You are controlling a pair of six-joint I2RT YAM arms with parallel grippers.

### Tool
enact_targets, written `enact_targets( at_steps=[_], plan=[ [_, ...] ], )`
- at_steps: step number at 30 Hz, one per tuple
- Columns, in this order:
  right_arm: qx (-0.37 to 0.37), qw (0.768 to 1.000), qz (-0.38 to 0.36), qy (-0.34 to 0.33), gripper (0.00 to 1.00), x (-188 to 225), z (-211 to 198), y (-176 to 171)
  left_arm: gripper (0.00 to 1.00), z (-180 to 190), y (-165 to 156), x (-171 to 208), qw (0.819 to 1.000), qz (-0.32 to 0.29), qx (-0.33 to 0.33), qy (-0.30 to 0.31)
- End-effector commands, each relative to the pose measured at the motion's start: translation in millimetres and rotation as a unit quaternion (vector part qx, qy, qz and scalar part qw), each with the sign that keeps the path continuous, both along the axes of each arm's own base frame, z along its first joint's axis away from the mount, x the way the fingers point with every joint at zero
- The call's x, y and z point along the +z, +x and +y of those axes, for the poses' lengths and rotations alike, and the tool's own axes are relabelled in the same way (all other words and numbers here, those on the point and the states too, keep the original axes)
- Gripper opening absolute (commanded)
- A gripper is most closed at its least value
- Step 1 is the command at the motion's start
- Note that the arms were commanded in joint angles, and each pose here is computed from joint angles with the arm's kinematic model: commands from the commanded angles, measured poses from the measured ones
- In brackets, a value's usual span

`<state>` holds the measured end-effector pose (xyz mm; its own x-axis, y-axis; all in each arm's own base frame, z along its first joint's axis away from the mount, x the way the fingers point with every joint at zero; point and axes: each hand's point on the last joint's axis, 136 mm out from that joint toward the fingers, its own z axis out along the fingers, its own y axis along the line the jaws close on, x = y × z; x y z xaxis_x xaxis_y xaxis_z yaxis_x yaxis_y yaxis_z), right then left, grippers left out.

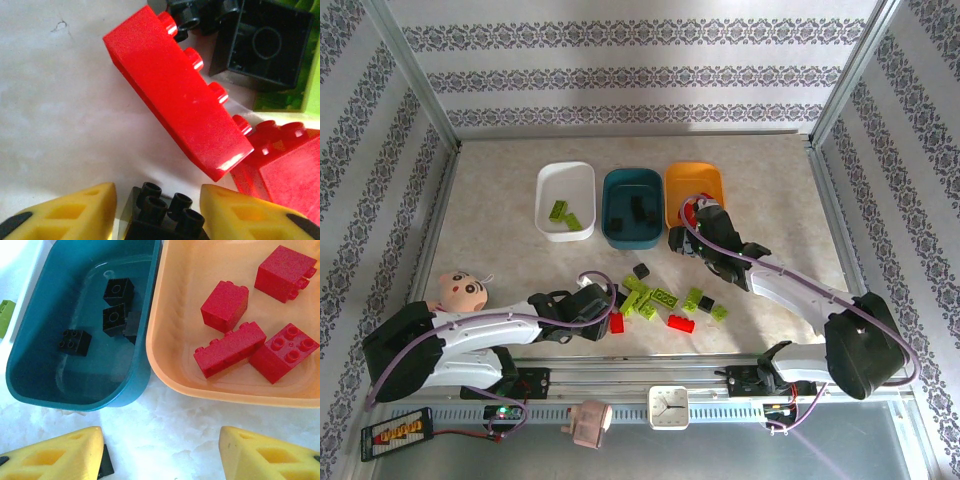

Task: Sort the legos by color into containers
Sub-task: Pick up the lego from the middle-left of the table, then place the lego in the container.

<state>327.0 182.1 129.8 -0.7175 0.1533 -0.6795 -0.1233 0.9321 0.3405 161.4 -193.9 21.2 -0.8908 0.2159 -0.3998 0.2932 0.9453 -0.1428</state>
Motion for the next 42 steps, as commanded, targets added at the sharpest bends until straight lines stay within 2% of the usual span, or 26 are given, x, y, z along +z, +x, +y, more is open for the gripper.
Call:
enact_targets(
  at_steps=[1,4,9,13,18,25,28,33,35,37,38,42],
  plan=[
    [-0.013,1.000,-0.012,0.004,0.62,5.9,-4.8,-3.0,0.41,-9.9,4.2,15.4,1.000,-0.017,-0.009,-0.018],
    [-0.017,1.000,-0.016,0.007,0.62,8.5,-7.6,-3.8,0.36,-7.0,3.2,27.3,0.999,-0.023,-0.004,-0.025],
    [-0.021,0.999,-0.020,0.013,0.62,11.7,-11.4,-8.0,0.36,-10.0,31.0,83.7,0.994,-0.086,0.006,-0.066],
    [-0.019,1.000,-0.015,0.016,0.63,7.3,-12.9,-14.6,0.36,-19.9,76.9,124.7,0.986,-0.116,0.023,-0.119],
    [-0.015,1.000,-0.006,0.018,0.63,-0.8,-14.4,-22.0,0.35,-38.5,151.1,148.0,0.979,-0.131,0.040,-0.149],
    [-0.009,1.000,0.005,0.022,0.63,-9.8,-15.5,-31.8,0.35,-53.5,241.9,124.3,0.985,-0.103,0.066,-0.123],
    [-0.007,1.000,0.007,0.024,0.63,-11.8,-15.5,-34.3,0.35,-55.3,267.7,110.9,0.987,-0.092,0.076,-0.110],
    [-0.011,1.000,0.004,0.018,0.63,-13.8,-18.7,-35.2,0.35,-59.4,288.2,90.2,0.989,-0.071,0.083,-0.095],
    [-0.012,1.000,0.002,0.016,0.63,-14.0,-20.0,-35.0,0.41,-60.8,291.2,84.4,0.990,-0.067,0.086,-0.092],
    [-0.014,1.000,0.001,0.015,0.63,-13.9,-21.3,-34.5,0.58,-60.7,293.2,79.1,0.990,-0.061,0.089,-0.088],
    [-0.015,1.000,0.000,0.015,0.63,-13.6,-21.3,-34.1,0.63,-60.7,293.3,78.6,0.990,-0.061,0.089,-0.087],
    [-0.011,1.000,0.000,0.014,0.64,-14.4,-20.3,-34.1,0.70,-62.3,289.0,99.0,0.987,-0.076,0.089,-0.113]
  ],
)
